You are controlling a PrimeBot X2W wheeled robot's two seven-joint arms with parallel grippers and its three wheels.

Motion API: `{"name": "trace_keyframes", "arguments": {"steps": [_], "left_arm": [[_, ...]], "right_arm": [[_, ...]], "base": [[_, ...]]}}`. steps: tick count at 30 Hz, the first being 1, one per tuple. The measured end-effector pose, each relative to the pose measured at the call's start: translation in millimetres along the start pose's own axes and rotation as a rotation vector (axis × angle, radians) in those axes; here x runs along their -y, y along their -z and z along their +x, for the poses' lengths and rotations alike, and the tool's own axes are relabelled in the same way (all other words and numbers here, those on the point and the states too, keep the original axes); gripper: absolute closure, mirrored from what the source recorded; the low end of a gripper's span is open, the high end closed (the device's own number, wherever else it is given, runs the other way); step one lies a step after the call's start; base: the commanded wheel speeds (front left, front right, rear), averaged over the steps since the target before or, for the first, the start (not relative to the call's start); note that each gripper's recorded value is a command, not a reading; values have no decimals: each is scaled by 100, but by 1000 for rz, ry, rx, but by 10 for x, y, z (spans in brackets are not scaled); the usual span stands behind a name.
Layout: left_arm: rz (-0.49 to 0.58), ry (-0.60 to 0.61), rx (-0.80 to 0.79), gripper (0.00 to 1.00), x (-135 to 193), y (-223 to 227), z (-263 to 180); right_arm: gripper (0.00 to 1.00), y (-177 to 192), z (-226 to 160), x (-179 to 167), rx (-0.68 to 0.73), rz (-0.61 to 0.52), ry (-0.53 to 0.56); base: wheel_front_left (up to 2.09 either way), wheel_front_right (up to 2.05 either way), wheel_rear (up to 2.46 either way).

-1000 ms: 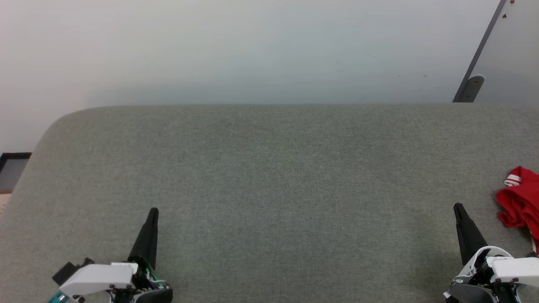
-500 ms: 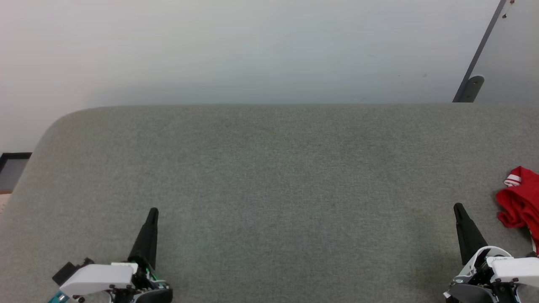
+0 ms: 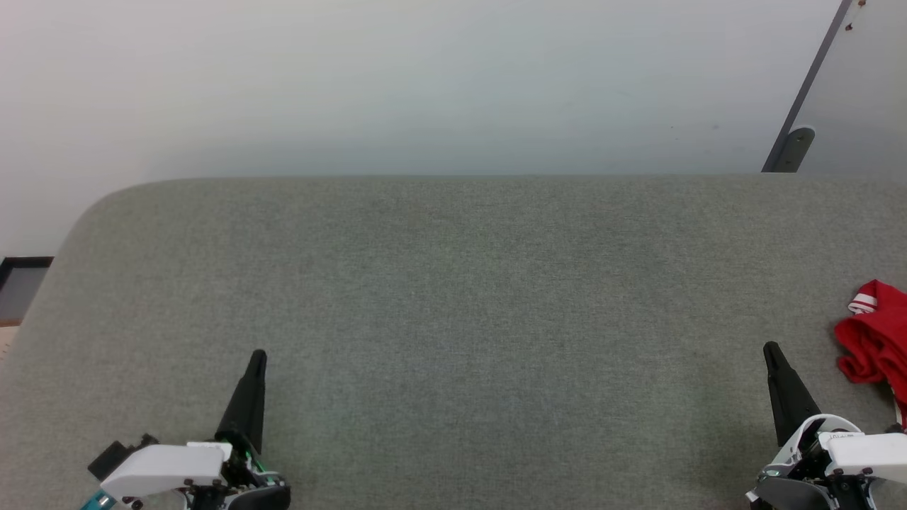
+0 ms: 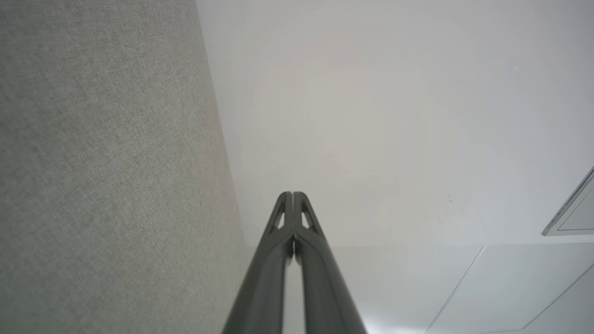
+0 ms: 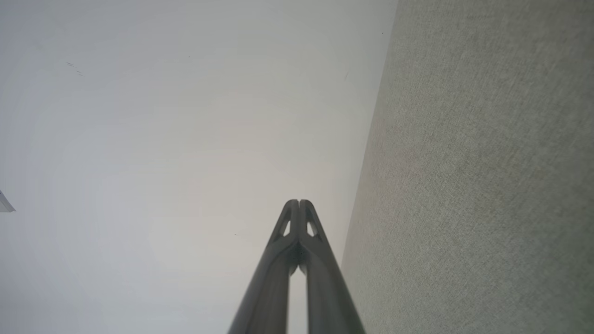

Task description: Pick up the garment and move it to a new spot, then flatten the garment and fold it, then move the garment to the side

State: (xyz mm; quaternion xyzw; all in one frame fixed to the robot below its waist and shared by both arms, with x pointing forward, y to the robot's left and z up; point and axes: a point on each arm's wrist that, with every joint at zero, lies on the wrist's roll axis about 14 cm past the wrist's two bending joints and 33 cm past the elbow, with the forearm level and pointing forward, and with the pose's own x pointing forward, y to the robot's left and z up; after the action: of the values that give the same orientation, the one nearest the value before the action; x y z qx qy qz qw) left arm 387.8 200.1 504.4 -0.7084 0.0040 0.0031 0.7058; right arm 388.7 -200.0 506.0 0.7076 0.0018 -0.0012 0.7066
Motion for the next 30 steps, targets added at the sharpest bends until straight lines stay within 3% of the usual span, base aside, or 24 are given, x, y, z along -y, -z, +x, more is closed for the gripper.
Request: {"name": "trace_keyframes", "arguments": {"steps": [30], "left_arm": [[-2, 0, -1, 100, 1, 2, 0]], "right_arm": [[100, 1, 0, 0, 0, 0, 0]], "base": [[0, 0, 0]]}}
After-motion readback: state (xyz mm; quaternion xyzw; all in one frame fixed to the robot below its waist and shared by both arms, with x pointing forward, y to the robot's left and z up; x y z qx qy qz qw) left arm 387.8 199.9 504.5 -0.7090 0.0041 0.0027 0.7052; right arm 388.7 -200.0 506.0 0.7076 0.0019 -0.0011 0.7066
